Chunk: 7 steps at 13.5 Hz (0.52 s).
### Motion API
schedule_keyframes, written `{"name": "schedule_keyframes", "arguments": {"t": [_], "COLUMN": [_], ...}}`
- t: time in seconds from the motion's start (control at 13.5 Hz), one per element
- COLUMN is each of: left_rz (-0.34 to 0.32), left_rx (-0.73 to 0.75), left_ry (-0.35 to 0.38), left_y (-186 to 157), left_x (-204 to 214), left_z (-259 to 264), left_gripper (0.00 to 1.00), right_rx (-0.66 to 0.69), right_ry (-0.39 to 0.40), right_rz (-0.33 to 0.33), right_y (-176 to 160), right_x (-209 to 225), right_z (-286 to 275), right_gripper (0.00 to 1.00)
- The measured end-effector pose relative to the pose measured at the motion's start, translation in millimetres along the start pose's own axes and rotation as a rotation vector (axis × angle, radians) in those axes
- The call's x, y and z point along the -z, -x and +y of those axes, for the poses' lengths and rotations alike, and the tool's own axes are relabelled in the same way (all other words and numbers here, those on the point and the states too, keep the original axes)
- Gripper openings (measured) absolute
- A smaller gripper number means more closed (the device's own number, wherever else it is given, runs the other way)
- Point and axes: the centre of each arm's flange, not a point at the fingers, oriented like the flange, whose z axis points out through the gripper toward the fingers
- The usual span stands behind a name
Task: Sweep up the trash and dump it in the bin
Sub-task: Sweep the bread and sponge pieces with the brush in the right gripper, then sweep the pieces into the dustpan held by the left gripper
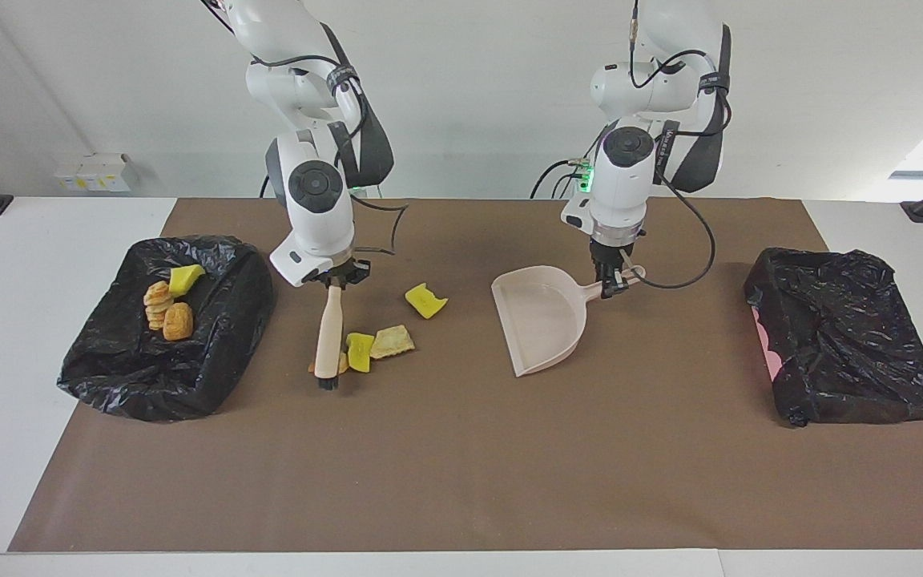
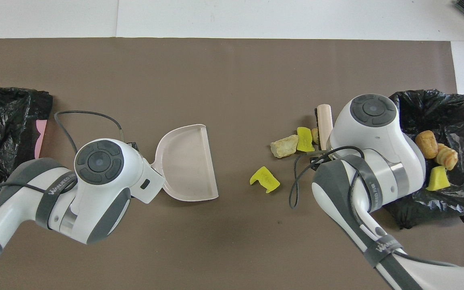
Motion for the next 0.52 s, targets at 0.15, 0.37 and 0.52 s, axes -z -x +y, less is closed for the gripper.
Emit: {"name": "schedule_keyframes", "arguments": {"t": [0.15,0.37,0.52], "left_rz": [0.014,0.02,0.02], "left_rx": [0.013,0.026,0.028], "left_ry": [-0.007,-0.006,-0.005], "left_y": [-18,-27,-27], "left_x": [-8,-15,-16], "left_z": [12,20,20], "left_gripper": [0.31,0.31,0.31], "right_rx": [-0.013,0.02,0.037], "right_ry": [-0.006,-0.004,0.0], "right_rz": [0.012,0.022,0.034], "right_y": [-7,-21,-29], "right_x": [11,-2,-24], "right_z": [20,60,73], "right_gripper": [0.26,0.26,0.26]}}
